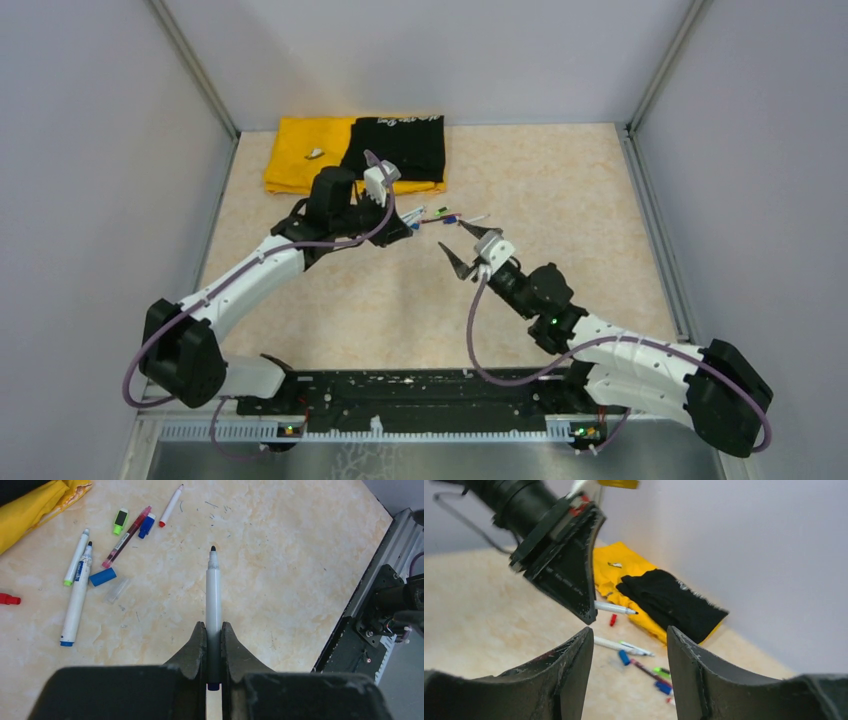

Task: Insert the pens into the pen caps
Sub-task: Adjust the pen.

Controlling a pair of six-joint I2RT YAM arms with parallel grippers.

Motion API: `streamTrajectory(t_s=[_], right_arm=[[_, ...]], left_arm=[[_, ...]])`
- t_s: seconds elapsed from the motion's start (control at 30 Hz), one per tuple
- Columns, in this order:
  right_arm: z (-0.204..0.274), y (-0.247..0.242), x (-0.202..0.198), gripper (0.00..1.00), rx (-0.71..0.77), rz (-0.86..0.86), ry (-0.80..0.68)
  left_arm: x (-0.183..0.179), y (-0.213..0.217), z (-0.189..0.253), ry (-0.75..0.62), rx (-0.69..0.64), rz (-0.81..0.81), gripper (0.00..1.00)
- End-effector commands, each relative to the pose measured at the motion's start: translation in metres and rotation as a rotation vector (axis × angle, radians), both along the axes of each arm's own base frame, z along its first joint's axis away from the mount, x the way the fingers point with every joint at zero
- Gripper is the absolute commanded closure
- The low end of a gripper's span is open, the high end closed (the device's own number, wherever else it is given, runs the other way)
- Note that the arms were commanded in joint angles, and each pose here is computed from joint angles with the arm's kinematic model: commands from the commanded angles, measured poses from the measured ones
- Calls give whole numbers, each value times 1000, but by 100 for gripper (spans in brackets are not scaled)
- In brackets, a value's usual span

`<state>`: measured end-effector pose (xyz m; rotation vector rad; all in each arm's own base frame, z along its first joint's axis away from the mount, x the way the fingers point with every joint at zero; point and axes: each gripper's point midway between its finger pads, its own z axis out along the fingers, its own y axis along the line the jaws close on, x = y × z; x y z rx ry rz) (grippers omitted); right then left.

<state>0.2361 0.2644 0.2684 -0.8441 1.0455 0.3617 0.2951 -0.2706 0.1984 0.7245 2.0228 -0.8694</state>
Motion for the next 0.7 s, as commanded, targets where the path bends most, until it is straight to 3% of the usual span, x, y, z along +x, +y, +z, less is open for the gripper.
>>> streamTrajectory(t_s=[0.0,0.07,0.27,0.43,0.67], right_arm=[[31,-28,20,46,689,-138,489],[23,-28,28,46,886,-186,724],[1,-11,36,46,1079,-266,1065],[-1,4,36,46,1167,-231,1198],[3,19,50,46,1222,-153,1240]], left_arm=[[3,-2,20,-69,-56,2,100],[3,-3,24,-86,-66,0,100],[3,-6,33,-129,-94,-19,100],[3,-7,33,-134,-96,-26,100],[-4,-11,30,-120,-110,-69,100]])
